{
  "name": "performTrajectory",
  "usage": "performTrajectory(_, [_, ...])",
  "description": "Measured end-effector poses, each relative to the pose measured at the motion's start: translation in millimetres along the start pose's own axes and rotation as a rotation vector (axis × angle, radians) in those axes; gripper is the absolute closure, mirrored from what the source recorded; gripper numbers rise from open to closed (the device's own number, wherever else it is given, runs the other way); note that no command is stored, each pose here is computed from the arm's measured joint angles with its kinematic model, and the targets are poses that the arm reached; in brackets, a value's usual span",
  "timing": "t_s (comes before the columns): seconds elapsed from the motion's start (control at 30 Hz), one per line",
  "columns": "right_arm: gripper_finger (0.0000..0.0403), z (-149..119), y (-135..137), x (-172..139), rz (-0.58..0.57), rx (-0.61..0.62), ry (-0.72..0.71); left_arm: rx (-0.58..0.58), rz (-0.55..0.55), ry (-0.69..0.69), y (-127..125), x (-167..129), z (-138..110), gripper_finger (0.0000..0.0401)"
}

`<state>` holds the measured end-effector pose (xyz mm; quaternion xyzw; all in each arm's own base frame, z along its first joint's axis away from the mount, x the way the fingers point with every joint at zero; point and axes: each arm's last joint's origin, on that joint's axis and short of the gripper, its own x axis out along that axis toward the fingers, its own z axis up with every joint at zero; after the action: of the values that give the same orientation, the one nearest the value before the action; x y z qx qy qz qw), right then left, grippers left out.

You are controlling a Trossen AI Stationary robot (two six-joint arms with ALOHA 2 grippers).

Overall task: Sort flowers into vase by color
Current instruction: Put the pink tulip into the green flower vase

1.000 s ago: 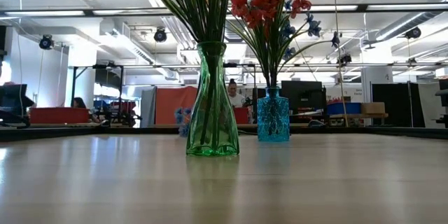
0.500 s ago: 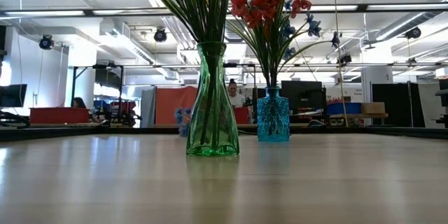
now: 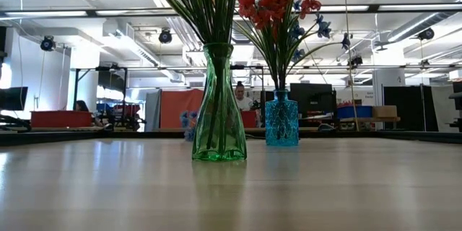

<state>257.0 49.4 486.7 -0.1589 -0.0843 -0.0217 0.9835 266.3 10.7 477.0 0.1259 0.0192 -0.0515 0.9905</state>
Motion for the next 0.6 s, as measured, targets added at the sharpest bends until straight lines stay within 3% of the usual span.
performTrajectory(0.13, [0.039,13.8,9.2,-27.7,0.09,0.03,0.015,-0.029,0.053,0.112,-12.4,-16.7,20.2,0.0107])
performTrajectory(0.37, [0.039,16.3,29.3,-55.8,0.235,0.112,0.114,-0.034,0.191,0.252,-62.4,-38.7,34.5,0.0139])
performTrajectory(0.6, [0.039,-10.3,54.5,-77.4,0.171,0.122,0.214,-0.017,0.291,0.247,-116.5,-62.4,21.9,0.0165])
